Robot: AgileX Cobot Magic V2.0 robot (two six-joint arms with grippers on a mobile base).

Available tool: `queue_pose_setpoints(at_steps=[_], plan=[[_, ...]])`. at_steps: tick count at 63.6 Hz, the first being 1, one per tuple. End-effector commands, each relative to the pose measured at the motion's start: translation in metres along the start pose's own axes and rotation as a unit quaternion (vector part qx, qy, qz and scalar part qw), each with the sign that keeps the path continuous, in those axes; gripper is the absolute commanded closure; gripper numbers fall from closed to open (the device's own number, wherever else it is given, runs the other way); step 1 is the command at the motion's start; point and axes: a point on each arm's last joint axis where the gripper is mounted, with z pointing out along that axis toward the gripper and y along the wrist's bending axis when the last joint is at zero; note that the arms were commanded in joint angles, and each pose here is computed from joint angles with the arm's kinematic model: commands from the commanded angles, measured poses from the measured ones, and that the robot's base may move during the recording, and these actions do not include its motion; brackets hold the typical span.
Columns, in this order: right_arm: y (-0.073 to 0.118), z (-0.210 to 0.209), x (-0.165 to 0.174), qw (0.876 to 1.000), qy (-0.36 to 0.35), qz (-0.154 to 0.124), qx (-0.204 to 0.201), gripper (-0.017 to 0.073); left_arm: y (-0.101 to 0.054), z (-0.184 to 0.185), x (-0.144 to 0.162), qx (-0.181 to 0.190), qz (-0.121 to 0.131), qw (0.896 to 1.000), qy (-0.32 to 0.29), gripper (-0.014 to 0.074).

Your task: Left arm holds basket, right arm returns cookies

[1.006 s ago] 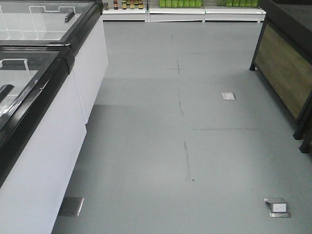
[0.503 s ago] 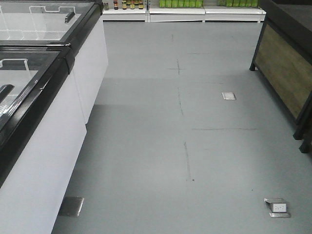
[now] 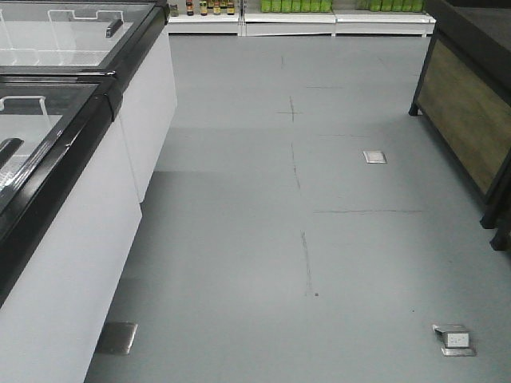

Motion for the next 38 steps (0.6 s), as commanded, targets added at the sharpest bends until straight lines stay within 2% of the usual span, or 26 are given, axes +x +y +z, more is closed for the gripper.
queue_pose_setpoints(at_steps=[1, 8, 19, 31, 38], plan=[[0.0, -0.001, -0.007, 0.999, -0.046, -0.008, 0.003, 0.057, -0.047, -0.026, -0.002, 0.088, 0.01, 0.996, -0.007, 0.0601], [0.0, -0.001, -0.007, 0.999, -0.046, -0.008, 0.003, 0.057, -0.058, -0.034, 0.003, 0.12, 0.005, 0.993, 0.016, 0.0601], [0.0, -0.001, -0.007, 0.999, -0.046, -0.008, 0.003, 0.057, -0.072, -0.046, 0.015, 0.153, 0.029, 0.986, 0.066, 0.0601], [0.0, -0.001, -0.007, 0.999, -0.046, -0.008, 0.003, 0.057, -0.082, -0.054, 0.034, 0.129, 0.072, 0.984, 0.096, 0.0601], [0.0, -0.001, -0.007, 0.999, -0.046, -0.008, 0.003, 0.057, -0.084, -0.053, 0.051, 0.113, 0.097, 0.98, 0.13, 0.0601]])
